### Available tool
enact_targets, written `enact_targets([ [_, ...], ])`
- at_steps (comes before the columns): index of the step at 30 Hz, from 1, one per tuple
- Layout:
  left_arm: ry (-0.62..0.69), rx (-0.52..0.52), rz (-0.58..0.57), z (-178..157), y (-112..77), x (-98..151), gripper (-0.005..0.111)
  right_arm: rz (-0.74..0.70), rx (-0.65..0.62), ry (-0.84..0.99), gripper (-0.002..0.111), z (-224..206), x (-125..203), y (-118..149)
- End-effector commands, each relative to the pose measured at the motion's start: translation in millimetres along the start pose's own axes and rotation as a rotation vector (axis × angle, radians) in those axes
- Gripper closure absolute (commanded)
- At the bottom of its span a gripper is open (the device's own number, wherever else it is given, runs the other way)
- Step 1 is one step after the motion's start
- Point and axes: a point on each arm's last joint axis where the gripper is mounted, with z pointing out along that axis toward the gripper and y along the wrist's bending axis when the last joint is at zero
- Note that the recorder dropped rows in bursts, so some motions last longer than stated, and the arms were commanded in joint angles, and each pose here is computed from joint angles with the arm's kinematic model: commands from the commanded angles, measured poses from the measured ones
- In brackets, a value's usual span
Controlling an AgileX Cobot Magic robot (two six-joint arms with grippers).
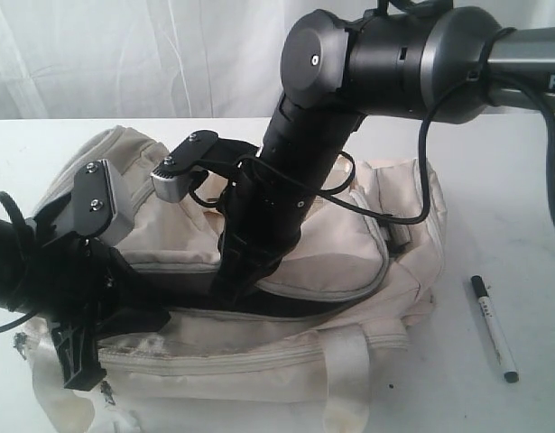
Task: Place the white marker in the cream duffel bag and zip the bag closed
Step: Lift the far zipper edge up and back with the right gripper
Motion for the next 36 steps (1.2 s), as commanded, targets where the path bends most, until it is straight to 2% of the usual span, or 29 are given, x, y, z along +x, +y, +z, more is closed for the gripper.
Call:
enact_targets([
  [1, 0.011, 0.025, -0.009, 0, -2.2, 3, 0.101, 0.003, -0.026, -0.017, 0.108, -4, 0, 3],
  [2, 0.011, 0.025, -0.009, 0, -2.2, 3, 0.107, 0.006, -0.03, -0.02, 0.108, -4, 0, 4],
  [20, 0.011, 0.045, 0.001, 0, -4.0, 3, 0.107, 0.006, -0.012, -0.039, 0.108, -4, -2, 2],
  [24, 0.011, 0.04, 0.001, 0, -3.5, 3, 0.107, -0.004, 0.064, -0.092, 0.108, -5, -7, -5],
  [30, 0.011, 0.034, 0.001, 0, -2.9, 3, 0.107, -0.038, 0.255, -0.182, 0.108, -9, -15, -22],
  [36, 0.011, 0.032, 0.001, 0, -2.8, 3, 0.107, -0.038, 0.349, -0.243, 0.108, -15, -18, -34],
])
